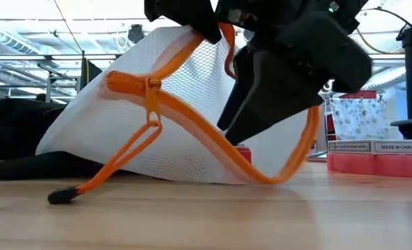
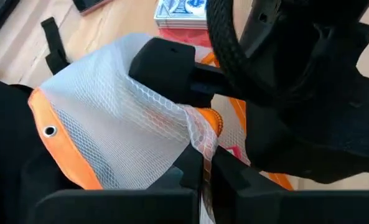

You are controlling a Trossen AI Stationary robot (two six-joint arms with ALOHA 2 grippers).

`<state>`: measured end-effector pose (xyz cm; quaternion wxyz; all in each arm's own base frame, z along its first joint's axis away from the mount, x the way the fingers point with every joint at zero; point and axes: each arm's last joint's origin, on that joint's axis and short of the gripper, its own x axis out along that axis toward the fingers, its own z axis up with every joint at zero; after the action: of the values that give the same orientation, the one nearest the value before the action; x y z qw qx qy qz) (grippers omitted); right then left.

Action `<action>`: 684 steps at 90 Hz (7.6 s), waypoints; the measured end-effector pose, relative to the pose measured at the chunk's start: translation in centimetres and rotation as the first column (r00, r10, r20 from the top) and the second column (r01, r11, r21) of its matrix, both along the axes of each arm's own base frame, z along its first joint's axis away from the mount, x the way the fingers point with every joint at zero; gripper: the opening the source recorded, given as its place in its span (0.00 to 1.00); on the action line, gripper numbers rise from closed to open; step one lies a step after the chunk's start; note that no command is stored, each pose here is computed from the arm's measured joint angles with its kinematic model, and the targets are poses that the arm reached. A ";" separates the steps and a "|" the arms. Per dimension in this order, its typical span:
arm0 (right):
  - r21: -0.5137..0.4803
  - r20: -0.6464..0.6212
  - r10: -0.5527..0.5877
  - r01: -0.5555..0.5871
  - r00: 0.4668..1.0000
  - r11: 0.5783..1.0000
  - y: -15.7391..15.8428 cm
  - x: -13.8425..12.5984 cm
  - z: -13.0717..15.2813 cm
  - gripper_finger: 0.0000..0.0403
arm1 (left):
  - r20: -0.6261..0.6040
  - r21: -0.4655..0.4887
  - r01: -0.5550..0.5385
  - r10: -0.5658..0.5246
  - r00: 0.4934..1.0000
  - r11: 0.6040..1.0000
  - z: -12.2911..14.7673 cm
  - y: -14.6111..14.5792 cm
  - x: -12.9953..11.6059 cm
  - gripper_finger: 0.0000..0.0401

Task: Unpack backpack
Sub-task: Remove the charger adapter from the orange zip bag, then remove the scented candle from the orange zip bag

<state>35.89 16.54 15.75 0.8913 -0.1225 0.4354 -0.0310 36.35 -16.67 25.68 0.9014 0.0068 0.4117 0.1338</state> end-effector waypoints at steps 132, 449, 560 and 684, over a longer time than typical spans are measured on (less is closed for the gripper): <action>0.084 -0.217 0.155 -0.140 0.964 0.987 4.2 -1.3 4.4 0.32 | 0.024 -0.012 0.021 -0.021 0.999 1.000 0.2 -0.3 0.2 0.00; 0.202 -0.348 -0.409 0.493 0.844 0.846 -3.4 -24.8 0.5 0.49 | 0.025 -0.002 0.012 -0.012 1.000 1.000 0.2 -0.1 0.2 0.00; 0.040 0.353 0.136 -0.160 0.926 0.986 4.1 -0.7 -1.6 0.47 | 0.047 0.034 -0.022 0.020 0.999 0.999 0.2 0.4 0.4 0.00; 0.113 0.236 -0.227 0.206 0.945 0.972 0.6 0.7 -2.1 0.86 | 0.032 0.008 0.014 -0.014 0.999 1.000 0.2 0.0 0.3 0.00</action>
<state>36.58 17.09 13.68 0.9342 -0.0305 0.3327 -0.1250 36.68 -16.69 25.86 0.9087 0.0109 0.3968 0.1292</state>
